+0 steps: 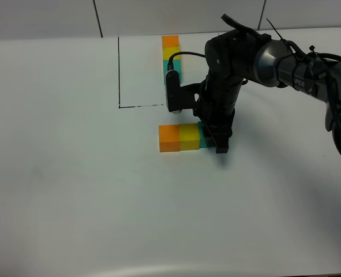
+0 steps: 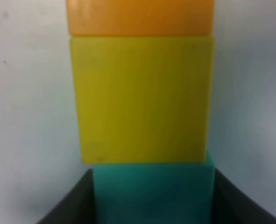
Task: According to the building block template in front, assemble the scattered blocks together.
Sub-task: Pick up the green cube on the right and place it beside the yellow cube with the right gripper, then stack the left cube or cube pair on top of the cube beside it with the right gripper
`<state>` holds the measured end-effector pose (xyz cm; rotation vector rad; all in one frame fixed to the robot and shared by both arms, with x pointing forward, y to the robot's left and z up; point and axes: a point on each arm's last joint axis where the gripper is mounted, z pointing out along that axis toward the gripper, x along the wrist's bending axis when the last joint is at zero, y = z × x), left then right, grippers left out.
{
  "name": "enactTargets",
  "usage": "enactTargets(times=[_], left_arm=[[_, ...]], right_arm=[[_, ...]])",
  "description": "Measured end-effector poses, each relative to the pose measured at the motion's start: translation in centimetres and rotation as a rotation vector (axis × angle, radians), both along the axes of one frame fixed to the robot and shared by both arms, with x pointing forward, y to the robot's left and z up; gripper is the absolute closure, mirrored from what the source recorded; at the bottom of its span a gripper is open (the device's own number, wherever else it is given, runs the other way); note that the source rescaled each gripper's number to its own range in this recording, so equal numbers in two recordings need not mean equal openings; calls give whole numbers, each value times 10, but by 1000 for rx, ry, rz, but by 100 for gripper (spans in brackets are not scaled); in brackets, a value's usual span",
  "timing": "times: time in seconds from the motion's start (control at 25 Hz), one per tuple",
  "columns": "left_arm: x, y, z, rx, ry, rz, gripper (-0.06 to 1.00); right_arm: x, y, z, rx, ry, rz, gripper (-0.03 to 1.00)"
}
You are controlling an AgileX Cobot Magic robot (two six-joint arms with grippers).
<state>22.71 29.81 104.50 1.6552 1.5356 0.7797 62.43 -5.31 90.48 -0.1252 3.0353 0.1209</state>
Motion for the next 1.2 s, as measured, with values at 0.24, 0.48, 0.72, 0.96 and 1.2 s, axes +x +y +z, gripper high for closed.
enactTargets(times=[0.24,0.48,0.72,0.96,1.2], left_arm=[[0,0,0,0,0,0,69],[0,0,0,0,0,0,69],[0,0,0,0,0,0,69],[0,0,0,0,0,0,69],[0,0,0,0,0,0,69]], right_arm=[[0,0,0,2,-4,0,94],[1,0,0,4,-6,0,92],[2,-1,8,-5,-41,0,35],[-4,-23,57,62,-100,-210,8],[-39,-83,84,180,-146,-603,8]])
